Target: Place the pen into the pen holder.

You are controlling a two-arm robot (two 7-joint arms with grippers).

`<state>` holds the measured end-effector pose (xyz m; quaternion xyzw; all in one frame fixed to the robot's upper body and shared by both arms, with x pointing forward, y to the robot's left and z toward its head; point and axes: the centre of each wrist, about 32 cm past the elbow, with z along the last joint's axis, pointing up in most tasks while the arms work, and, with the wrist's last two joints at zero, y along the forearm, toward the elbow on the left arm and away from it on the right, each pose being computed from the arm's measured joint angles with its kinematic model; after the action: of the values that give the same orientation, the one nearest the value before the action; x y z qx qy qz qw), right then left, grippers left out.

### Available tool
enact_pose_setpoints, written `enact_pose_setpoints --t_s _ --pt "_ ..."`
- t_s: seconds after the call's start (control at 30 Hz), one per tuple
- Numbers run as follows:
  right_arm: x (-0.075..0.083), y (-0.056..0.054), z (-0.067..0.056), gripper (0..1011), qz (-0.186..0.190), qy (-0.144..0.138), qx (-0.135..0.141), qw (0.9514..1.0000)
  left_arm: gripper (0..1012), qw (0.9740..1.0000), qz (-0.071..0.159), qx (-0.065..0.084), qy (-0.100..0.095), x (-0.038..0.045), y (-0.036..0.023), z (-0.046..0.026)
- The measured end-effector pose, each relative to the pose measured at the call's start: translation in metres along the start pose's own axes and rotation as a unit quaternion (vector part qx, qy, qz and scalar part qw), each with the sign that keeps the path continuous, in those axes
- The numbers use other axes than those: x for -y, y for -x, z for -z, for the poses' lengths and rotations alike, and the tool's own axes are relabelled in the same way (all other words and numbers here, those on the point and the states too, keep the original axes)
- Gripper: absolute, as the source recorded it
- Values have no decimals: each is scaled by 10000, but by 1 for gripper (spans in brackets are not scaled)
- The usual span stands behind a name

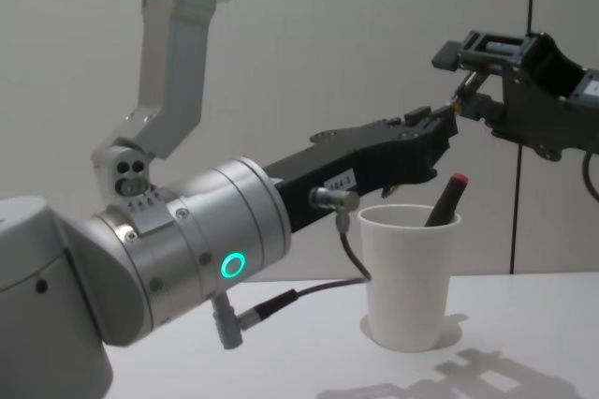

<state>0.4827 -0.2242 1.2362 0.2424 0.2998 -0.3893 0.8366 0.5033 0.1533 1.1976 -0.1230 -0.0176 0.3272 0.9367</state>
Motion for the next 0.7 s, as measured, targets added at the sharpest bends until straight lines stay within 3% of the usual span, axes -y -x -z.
enact_pose_setpoints --t_s 0.43,0.7 --pt "-10 1 8 187 -4 3 -3 10000 141 10000 1 0 -3 0 0 1" --pt "-13 2 9 151 -9 3 -5 10000 141 10000 0 0 -5 0 0 1"
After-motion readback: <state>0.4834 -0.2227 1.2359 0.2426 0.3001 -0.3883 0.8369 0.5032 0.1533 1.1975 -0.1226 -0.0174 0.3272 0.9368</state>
